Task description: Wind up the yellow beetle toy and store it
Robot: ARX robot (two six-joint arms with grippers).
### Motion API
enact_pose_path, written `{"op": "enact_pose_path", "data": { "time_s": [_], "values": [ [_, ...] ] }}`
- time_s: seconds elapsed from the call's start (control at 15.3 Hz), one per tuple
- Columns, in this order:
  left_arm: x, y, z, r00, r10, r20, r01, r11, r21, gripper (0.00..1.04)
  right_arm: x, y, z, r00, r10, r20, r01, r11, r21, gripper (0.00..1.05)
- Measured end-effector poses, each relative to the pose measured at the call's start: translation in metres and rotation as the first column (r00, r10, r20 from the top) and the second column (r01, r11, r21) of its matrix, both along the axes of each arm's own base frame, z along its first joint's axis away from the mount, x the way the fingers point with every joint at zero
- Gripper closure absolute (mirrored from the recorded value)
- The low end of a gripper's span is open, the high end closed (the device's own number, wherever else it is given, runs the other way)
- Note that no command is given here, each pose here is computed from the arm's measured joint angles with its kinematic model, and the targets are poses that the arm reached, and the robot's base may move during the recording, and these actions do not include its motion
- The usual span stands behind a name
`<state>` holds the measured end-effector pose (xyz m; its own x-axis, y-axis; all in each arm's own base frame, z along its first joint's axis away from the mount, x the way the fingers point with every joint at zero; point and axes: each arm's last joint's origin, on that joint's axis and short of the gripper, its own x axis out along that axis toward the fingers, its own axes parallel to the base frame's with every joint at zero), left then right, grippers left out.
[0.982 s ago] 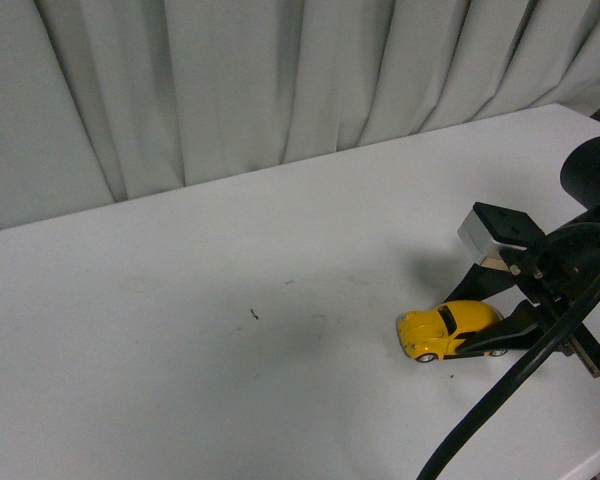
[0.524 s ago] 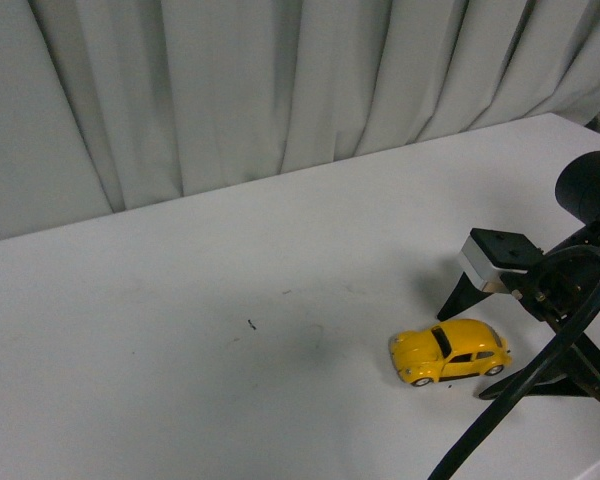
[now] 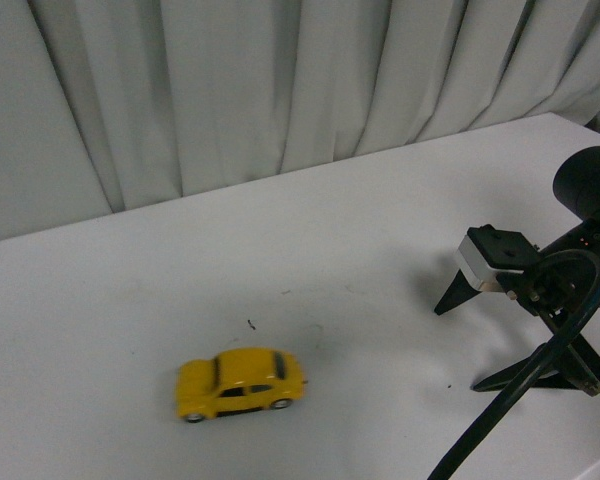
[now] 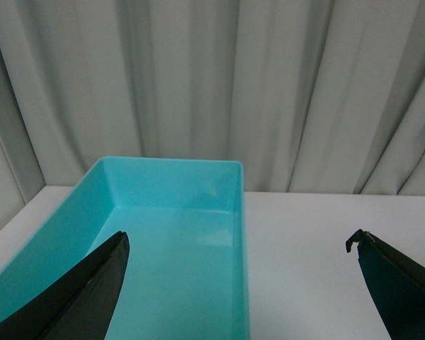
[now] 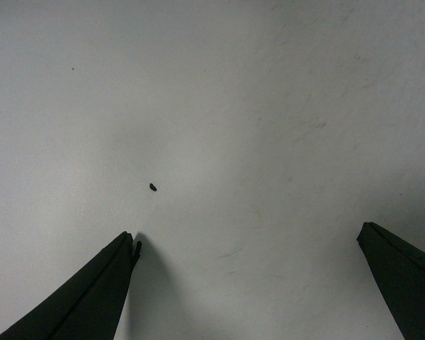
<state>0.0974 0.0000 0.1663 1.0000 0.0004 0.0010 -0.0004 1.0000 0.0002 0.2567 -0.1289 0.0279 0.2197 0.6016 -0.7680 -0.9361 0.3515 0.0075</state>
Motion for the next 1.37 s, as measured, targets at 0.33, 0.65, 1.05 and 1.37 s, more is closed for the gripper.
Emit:
{"op": "enact_pose_path", "data": {
  "time_s": [0.33,0.65,1.05,1.37],
  "values": [
    [0.000,0.000,0.000,1.000,0.000,0.000,0.000,1.000,0.000,0.07,0.004,0.002,0.001,1.000,-0.003,0.017,0.003,1.000,-0.002,0.07],
    [0.000,0.000,0.000,1.000,0.000,0.000,0.000,1.000,0.000,0.07,0.052,0.017,0.087,0.936,0.032,0.350,0.007,0.994,-0.109,0.07],
    [0.000,0.000,0.000,1.000,0.000,0.000,0.000,1.000,0.000,0.07,0.044,0.060,0.197,0.686,0.045,0.726,0.165,0.962,-0.217,0.13],
    [0.000,0.000,0.000,1.000,0.000,0.000,0.000,1.000,0.000,0.07,-0.040,0.109,0.203,0.196,-0.819,0.540,0.576,0.542,0.612,0.67]
  ]
}}
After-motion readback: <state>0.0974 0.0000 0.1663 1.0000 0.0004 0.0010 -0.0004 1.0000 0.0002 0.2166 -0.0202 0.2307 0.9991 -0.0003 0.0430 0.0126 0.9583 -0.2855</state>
